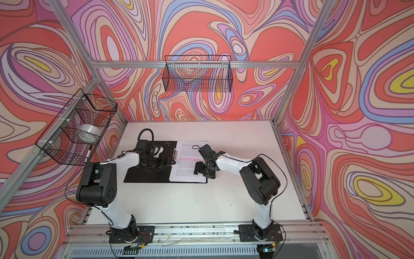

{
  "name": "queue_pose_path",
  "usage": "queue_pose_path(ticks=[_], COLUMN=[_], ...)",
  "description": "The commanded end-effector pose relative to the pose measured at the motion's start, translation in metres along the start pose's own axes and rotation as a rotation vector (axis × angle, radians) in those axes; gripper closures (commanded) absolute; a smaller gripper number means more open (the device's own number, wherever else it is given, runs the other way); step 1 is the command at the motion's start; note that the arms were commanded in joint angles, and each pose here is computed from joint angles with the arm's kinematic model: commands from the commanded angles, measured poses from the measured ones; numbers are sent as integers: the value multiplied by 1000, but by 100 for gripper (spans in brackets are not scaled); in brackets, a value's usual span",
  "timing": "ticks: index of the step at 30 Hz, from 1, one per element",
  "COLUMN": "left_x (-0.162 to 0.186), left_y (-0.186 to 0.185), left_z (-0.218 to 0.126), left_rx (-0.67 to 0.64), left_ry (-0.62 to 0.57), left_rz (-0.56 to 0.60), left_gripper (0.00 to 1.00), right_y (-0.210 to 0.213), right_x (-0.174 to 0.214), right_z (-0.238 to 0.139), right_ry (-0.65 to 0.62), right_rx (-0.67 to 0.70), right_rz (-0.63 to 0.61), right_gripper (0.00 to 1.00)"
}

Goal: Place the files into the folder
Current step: 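Push the sheets toward the clip with right gripper while left gripper lifts away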

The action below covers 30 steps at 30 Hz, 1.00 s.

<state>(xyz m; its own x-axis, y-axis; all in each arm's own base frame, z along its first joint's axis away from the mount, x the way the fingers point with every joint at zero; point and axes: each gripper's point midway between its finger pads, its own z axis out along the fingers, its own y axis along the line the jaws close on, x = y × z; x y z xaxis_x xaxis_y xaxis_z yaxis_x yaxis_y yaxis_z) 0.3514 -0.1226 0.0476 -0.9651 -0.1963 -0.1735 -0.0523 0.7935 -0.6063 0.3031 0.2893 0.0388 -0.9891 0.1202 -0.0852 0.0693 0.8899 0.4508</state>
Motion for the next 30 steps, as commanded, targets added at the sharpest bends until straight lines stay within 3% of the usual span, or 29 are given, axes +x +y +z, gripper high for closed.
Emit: queue_pose_path(ticks=[1, 9, 14, 22, 30], left_x=[10, -27, -35, -27, -13], left_y=[11, -38, -32, 48, 82], left_z=[1, -84, -135, -147, -139], left_rx=[-45, -80, -173, -390, -474], left_ry=[39, -163, -283, -315, -292], left_rz=[-25, 249, 281, 199, 226], left_gripper=[0, 0, 0, 0, 0], right_y=[-3, 7, 13, 35, 36], right_x=[-7, -31, -58, -106, -134], right_z=[-14, -66, -73, -77, -71], right_ry=[-45, -144, -180, -239, -256], right_rx=[72, 166, 181, 113, 152], right_rz=[-26, -128, -166, -227, -313], right_gripper=[19, 18, 17, 18, 20])
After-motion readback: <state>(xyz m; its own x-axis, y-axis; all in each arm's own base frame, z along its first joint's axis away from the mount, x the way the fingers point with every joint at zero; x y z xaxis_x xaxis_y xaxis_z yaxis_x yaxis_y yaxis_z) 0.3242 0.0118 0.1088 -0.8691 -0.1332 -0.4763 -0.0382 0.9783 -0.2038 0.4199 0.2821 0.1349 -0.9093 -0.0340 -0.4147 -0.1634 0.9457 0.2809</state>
